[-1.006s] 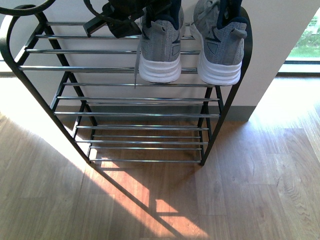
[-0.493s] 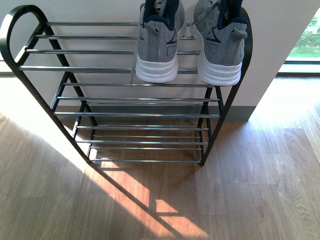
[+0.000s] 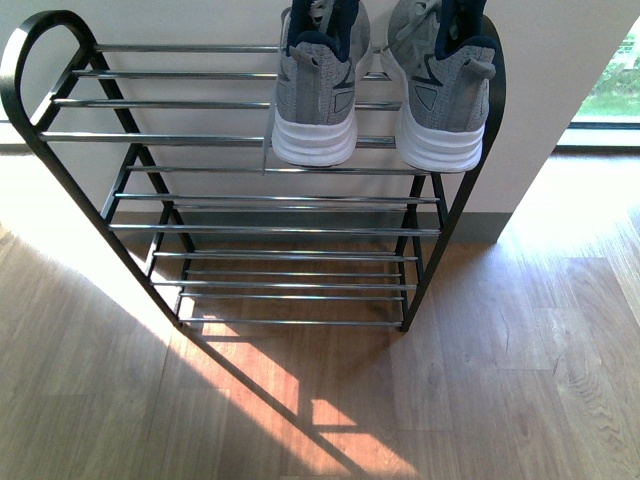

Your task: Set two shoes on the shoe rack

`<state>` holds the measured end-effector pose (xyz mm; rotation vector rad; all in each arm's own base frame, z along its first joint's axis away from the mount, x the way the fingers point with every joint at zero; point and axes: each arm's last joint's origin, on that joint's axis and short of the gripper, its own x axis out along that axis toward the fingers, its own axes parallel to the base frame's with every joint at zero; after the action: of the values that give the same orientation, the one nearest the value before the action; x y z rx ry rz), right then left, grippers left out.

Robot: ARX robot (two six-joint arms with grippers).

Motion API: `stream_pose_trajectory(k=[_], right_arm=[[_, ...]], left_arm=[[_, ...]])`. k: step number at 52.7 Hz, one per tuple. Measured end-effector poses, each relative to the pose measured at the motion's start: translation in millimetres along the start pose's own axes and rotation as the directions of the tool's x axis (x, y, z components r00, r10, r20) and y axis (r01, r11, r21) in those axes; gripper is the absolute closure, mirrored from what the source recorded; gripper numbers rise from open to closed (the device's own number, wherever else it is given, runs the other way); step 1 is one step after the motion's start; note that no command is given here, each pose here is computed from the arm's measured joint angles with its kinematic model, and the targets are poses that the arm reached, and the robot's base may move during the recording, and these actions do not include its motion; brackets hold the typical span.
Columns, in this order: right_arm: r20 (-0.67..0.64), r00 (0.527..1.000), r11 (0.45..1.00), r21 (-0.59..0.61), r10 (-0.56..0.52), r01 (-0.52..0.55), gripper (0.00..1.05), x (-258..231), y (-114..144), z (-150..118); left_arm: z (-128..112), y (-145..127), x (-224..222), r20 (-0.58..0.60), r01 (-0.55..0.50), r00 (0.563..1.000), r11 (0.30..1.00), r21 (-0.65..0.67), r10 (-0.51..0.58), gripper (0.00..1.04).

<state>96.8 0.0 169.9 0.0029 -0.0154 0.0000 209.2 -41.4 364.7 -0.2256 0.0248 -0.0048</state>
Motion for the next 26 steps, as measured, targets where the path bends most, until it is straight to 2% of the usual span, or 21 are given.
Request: stream_pose_trajectory(k=[2, 7, 11, 17, 26], right_arm=[[0.0, 1.0, 1.0, 0.0, 0.0, 0.0, 1.03, 0, 0, 0], [0.0, 1.0, 1.0, 0.0, 0.0, 0.0, 1.03, 0, 0, 0], [0.0, 1.0, 1.0, 0.0, 0.0, 0.0, 1.03, 0, 0, 0], [0.0, 1.0, 1.0, 0.0, 0.0, 0.0, 1.03, 0, 0, 0], [0.0, 1.0, 1.0, 0.0, 0.0, 0.0, 1.03, 0, 0, 0]], left_arm=[[-18, 8, -5, 0.032, 0.01, 0.999, 0.997, 0.078, -0.013, 0.45], [-54, 26, -16, 0.035, -0.001, 0.999, 0.987, 0.161, -0.005, 0.64], [-77, 37, -25, 0.025, -0.003, 1.0, 0.981, 0.192, -0.001, 0.8], [-99, 47, -36, 0.021, -0.001, 1.0, 0.979, 0.206, -0.003, 1.02], [-118, 56, -47, 0.02, -0.006, 1.0, 0.978, 0.211, 0.002, 1.04]])
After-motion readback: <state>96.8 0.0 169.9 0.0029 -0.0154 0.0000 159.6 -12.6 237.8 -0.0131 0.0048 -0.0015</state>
